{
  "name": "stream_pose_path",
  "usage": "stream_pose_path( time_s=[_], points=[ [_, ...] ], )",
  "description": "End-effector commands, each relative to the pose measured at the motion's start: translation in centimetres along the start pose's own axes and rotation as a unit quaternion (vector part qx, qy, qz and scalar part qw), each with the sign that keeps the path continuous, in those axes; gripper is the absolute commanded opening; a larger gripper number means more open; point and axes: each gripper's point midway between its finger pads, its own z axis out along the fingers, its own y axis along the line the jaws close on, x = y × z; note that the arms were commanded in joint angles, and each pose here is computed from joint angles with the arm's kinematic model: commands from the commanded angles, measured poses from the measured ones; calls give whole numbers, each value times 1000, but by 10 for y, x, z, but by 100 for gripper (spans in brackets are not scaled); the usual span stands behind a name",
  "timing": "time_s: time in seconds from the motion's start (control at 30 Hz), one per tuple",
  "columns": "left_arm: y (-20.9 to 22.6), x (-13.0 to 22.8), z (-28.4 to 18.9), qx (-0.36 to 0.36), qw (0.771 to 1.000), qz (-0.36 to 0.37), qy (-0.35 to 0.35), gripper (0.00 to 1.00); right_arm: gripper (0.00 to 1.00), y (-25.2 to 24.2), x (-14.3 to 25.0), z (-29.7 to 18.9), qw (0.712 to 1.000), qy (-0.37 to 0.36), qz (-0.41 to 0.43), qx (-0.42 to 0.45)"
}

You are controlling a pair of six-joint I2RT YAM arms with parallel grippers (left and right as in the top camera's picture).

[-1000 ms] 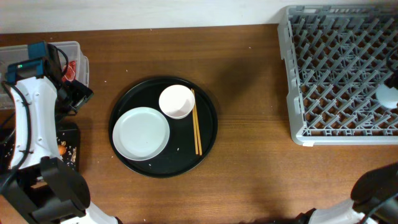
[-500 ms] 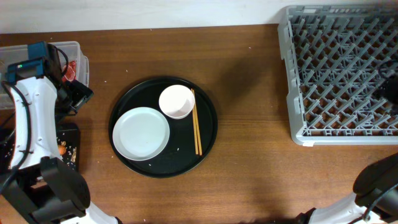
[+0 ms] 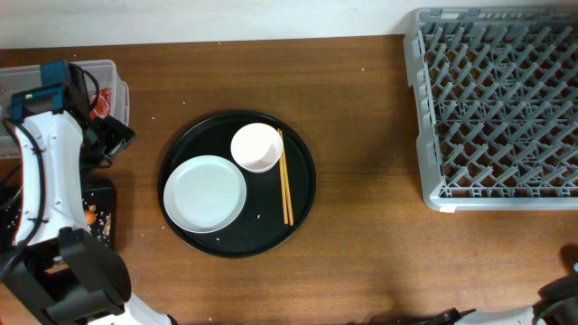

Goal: Sort waste into correct bins and load items into the dishwasher rack
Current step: 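Lift the blue cup and carry it right toward the dish rack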

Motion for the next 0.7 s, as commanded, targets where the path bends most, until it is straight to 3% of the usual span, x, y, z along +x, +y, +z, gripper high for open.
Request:
stream_pose_path(
  time_s=[0.0, 0.27, 0.33, 0.53, 0.6, 0.67],
  points=[
    [1, -2, -5, 4, 1000, -7, -8, 99, 75, -29, 6, 28, 997, 35, 62, 4],
    [1, -2, -5, 4, 1000, -7, -8, 99, 75, -29, -19, 46, 994, 5, 98, -48],
    [1, -2, -5, 4, 1000, -7, -8, 99, 81, -18, -29, 46, 993, -19, 105, -58],
    [1, -2, -5, 3, 1000, -7, -8, 99, 80, -23, -42, 47, 960, -71, 269, -3],
    [1, -2, -5, 4, 1000, -7, -8, 99, 98, -14, -39, 51, 950, -68, 304, -11],
    [1, -2, -5, 4, 1000, -7, -8, 99, 98, 6, -46, 51, 950, -77, 297, -49]
  ],
)
